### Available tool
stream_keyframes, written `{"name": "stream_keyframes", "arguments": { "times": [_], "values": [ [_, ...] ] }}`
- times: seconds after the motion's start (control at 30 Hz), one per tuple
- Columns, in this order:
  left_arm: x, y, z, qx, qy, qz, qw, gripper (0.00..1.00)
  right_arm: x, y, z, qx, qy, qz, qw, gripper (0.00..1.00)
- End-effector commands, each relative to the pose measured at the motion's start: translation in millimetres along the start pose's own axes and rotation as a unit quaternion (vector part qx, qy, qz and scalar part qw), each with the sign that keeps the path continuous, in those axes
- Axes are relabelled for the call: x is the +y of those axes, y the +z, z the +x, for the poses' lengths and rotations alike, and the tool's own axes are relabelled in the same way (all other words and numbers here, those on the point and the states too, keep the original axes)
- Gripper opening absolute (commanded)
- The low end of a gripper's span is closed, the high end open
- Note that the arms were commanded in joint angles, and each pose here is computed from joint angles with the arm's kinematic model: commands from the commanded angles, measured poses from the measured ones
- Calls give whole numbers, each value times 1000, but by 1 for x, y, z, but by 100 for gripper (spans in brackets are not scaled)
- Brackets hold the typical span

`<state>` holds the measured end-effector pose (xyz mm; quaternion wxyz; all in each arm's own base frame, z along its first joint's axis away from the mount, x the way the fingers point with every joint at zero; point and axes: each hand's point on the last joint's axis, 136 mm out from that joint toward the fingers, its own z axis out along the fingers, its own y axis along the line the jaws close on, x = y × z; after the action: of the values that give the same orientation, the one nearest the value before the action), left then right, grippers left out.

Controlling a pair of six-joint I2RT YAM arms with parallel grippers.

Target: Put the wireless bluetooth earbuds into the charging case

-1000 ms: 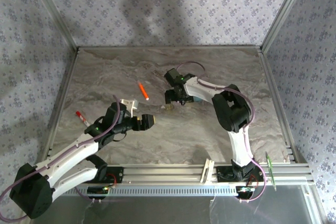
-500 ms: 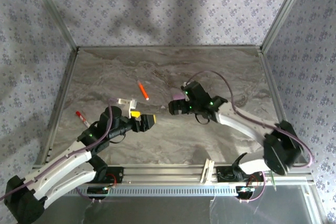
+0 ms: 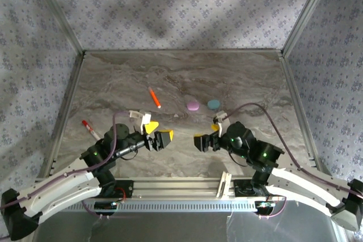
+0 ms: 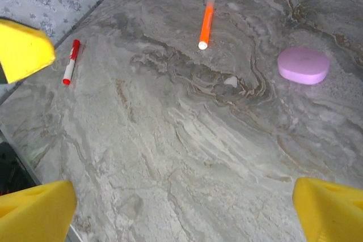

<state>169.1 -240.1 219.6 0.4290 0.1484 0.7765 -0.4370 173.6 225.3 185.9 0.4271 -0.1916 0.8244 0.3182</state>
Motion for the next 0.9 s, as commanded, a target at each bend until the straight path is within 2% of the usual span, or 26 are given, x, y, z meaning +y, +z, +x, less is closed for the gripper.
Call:
{"name": "stream_keyframes", "arguments": {
  "times": [0.0, 0.33, 0.5, 0.7, 0.87],
  "values": [
    [1, 5, -3, -10, 9, -10, 1000, 100, -3, -3, 1, -21, -2, 5, 1000, 100],
    [30, 38, 2, 62, 49, -108, 991, 100, -29, 7, -3, -28, 8, 45, 999, 100],
    [63, 57, -4, 96, 36, -148, 984, 100, -82, 8, -22, -50, 71, 95, 992, 100],
    [110, 59, -21, 96, 2, -195, 976, 100, -147, -1, -31, -64, 160, 158, 972, 100],
    [147, 31, -39, 65, -20, -246, 967, 100, -185, -16, -29, -75, 188, 221, 954, 100]
  ]
}}
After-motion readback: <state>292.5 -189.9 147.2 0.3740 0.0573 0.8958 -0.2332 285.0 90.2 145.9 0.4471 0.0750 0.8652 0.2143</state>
